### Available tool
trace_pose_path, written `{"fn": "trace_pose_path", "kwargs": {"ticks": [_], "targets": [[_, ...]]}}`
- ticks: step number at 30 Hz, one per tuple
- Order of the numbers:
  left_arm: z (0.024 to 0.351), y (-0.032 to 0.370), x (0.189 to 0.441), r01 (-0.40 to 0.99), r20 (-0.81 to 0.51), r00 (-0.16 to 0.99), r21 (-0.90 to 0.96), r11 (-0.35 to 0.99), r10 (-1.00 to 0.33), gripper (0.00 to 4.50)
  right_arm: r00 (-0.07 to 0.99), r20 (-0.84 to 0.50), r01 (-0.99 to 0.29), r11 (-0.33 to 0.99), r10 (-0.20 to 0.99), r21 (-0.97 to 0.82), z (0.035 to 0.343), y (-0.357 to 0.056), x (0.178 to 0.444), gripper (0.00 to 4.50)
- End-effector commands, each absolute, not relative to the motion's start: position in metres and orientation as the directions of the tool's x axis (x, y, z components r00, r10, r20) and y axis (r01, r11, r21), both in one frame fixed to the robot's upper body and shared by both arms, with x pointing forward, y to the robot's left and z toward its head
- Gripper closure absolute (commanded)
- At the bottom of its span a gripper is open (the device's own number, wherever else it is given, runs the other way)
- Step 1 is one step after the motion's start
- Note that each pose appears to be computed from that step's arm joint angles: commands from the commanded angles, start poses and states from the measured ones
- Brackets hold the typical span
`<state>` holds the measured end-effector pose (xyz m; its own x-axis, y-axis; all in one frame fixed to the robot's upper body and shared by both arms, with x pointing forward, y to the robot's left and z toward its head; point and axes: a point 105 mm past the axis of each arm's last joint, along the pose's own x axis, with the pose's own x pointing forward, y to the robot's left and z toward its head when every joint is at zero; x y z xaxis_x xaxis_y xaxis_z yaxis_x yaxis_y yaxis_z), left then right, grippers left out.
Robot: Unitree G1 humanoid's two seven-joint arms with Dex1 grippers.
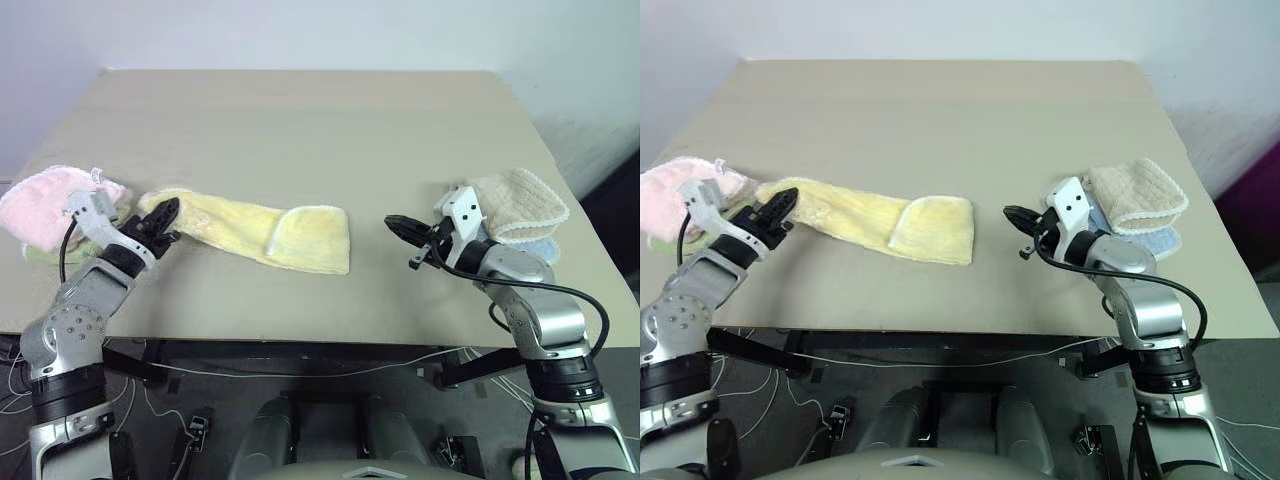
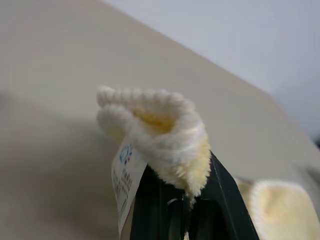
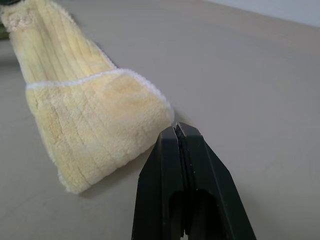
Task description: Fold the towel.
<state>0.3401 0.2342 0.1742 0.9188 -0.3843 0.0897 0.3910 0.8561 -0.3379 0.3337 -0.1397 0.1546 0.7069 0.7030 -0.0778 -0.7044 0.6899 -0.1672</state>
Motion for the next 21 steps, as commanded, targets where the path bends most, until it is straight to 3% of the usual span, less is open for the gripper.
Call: {"fn": "trace_pose_path", "kwargs": {"ticks": [1,4,11,17,21], "targets": [[0.197,0.181,0.334,0.600,0.128,0.800,-0.141,0.788,-0.586,4.48,0.707,-0.036,-0.698,0.688,0.707,-0.197,0.166,-0.140,0.333,4.50],[0.193,0.142,0.330,0.702,0.076,0.711,-0.021,0.711,-0.699,4.48,0.707,-0.038,-0.698,0.689,0.706,-0.193,0.163,-0.139,0.333,4.50],[0.178,0.069,0.335,0.793,-0.045,0.606,0.104,0.600,-0.794,4.48,0.724,-0.037,-0.682,0.707,0.689,-0.187,0.160,-0.140,0.333,4.50],[0.156,0.037,0.342,0.810,-0.149,0.586,0.149,0.567,-0.797,4.48,0.738,-0.037,-0.668,0.721,0.674,-0.183,0.157,-0.143,0.331,4.50],[0.138,0.037,0.345,0.804,-0.220,0.595,0.163,0.572,-0.773,4.48,0.742,-0.033,-0.663,0.726,0.669,-0.181,0.157,-0.143,0.329,4.50]]}}
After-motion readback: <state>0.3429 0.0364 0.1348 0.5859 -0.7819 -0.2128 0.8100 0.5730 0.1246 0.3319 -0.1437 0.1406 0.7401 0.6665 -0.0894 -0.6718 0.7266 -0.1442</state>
